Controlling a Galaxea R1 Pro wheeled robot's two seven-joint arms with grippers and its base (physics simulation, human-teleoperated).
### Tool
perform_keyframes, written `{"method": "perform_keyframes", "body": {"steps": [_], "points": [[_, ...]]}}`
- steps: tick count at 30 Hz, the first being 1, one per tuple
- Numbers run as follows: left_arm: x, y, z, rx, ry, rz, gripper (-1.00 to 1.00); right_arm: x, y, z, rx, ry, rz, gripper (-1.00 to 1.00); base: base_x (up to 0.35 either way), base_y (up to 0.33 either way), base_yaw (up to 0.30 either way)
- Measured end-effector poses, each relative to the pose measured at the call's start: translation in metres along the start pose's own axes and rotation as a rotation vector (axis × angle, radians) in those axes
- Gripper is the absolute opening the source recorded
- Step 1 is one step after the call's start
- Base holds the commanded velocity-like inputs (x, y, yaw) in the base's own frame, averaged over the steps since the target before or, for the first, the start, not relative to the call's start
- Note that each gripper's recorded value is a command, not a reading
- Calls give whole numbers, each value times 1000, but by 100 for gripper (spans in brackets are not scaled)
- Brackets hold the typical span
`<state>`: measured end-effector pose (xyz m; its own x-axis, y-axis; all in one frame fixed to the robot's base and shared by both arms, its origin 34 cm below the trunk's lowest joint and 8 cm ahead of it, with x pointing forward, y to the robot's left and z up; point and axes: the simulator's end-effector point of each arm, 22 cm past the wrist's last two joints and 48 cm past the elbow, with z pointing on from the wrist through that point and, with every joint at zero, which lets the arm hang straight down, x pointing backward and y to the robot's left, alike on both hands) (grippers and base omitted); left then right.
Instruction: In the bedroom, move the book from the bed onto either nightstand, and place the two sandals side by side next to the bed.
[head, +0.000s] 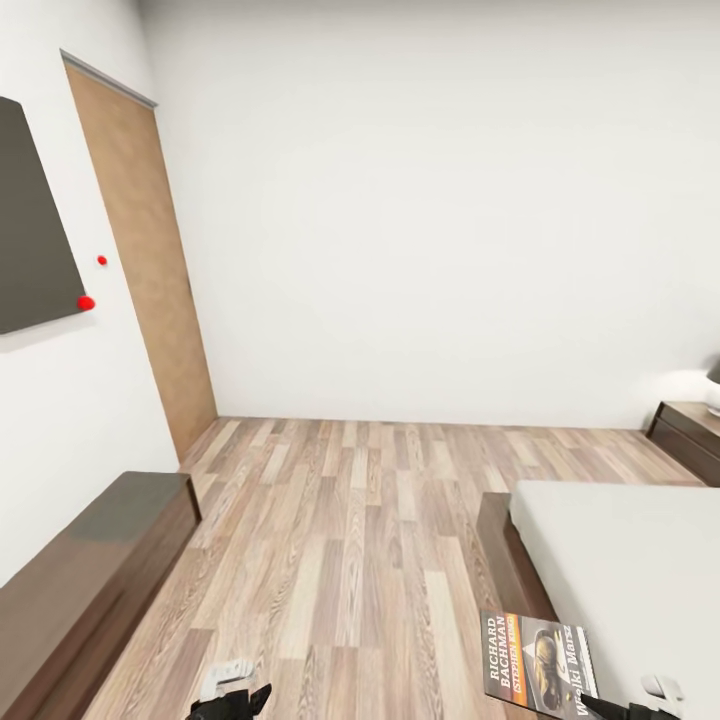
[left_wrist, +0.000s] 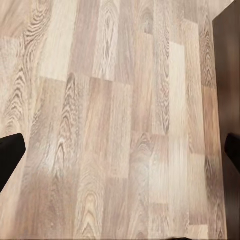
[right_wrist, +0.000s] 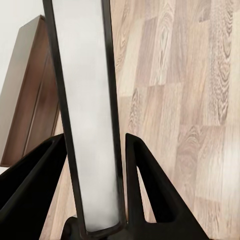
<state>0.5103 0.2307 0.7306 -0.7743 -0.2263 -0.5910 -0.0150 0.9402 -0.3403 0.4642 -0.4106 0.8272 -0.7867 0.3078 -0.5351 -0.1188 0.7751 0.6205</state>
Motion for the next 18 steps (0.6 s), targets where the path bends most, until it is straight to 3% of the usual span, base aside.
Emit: {"method": "perform_keyframes", "body": {"steps": [18], "points": [[0, -1, 0, 2, 0, 4, 100, 0, 0, 0, 0, -1, 0, -100, 333, 0, 0]]}}
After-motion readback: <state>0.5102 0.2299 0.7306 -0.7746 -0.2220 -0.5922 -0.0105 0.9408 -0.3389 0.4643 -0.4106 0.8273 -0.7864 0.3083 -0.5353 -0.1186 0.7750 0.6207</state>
